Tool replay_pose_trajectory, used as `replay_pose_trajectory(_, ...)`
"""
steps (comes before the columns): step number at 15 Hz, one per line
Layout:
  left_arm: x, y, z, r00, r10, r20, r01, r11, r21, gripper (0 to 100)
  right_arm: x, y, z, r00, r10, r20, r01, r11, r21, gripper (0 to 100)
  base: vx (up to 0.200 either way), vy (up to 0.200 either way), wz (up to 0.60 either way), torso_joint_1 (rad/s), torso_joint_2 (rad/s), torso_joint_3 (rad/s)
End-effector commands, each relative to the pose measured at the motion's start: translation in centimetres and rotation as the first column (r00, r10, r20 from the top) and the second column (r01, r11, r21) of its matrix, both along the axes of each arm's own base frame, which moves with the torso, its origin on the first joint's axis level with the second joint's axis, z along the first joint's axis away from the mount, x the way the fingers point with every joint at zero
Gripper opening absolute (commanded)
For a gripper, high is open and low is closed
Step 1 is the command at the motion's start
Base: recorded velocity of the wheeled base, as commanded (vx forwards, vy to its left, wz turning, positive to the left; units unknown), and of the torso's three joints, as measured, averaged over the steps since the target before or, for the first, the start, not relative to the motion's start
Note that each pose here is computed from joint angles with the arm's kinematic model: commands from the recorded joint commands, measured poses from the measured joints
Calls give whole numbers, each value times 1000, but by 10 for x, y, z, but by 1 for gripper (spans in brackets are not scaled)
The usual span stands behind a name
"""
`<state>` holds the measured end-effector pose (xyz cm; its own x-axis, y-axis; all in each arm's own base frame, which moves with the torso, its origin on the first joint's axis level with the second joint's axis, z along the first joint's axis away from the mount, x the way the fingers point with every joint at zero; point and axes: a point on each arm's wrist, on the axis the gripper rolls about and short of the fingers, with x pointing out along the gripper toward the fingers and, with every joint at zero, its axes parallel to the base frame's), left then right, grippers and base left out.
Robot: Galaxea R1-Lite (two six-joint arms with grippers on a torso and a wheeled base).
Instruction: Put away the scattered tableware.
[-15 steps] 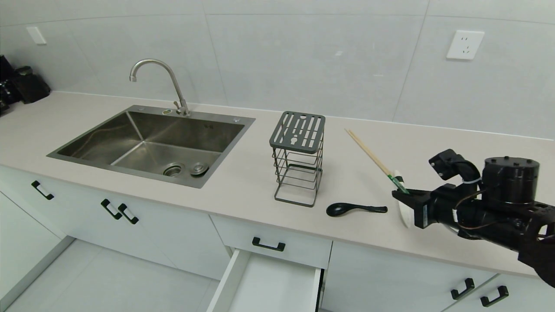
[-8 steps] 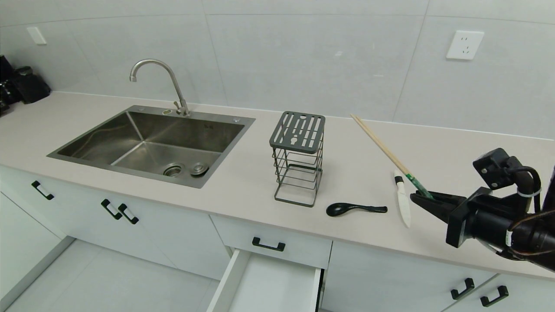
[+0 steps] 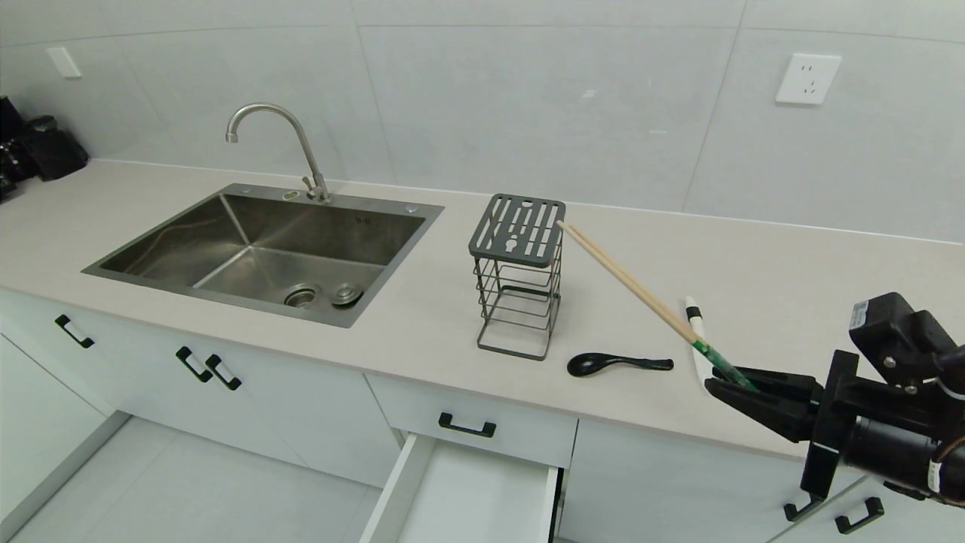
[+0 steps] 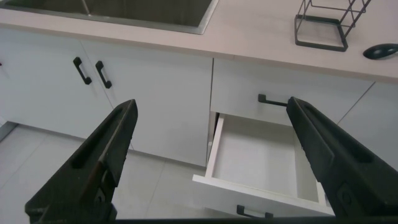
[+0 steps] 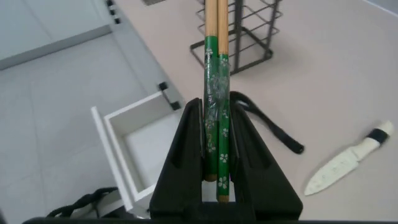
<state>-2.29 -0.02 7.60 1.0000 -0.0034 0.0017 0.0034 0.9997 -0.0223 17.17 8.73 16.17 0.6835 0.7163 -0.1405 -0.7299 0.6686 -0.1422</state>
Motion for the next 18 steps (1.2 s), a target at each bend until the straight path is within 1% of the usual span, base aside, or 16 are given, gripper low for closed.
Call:
replay_pose_trajectory(1,0,0,0,1000,0,0,0,1000,1,100,-9,0,-10,999,43,-23,-43,999,-25,0,0,0,0,0,0,0)
replay_pose_trajectory(5,0,0,0,1000,0,0,0,1000,-1,100,-12,10,-14,992,117,-42,-118,992,-36,0,0,0,0,0,0,0)
replay_pose_trajectory(7,0,0,0,1000,0,0,0,1000,-1,100,-7,20,-19,986,146,-79,-150,987,-50,0,0,0,0,0,0,0)
replay_pose_trajectory(8,0,0,0,1000,0,0,0,1000,-1,100,-1,28,-22,982,163,-99,-170,984,-61,0,0,0,0,0,0,0)
replay_pose_trajectory(11,0,0,0,1000,0,0,0,1000,-1,100,7,62,-16,965,242,-104,-250,966,-70,0,0,0,0,0,0,0)
replay_pose_trajectory(13,0,0,0,1000,0,0,0,1000,-1,100,6,75,-16,950,269,-159,-287,953,-98,0,0,0,0,0,0,0)
replay_pose_trajectory(15,0,0,0,1000,0,0,0,1000,1,100,3,85,-21,941,287,-182,-310,944,-116,0,0,0,0,0,0,0)
replay_pose_trajectory(16,0,0,0,1000,0,0,0,1000,-1,100,7,99,-28,946,258,-196,-289,946,-149,0,0,0,0,0,0,0)
replay_pose_trajectory(17,0,0,0,1000,0,0,0,1000,-1,100,15,111,-28,957,226,-182,-256,953,-163,0,0,0,0,0,0,0)
replay_pose_trajectory(18,0,0,0,1000,0,0,0,1000,-1,100,20,119,-26,961,219,-169,-247,955,-164,0,0,0,0,0,0,0)
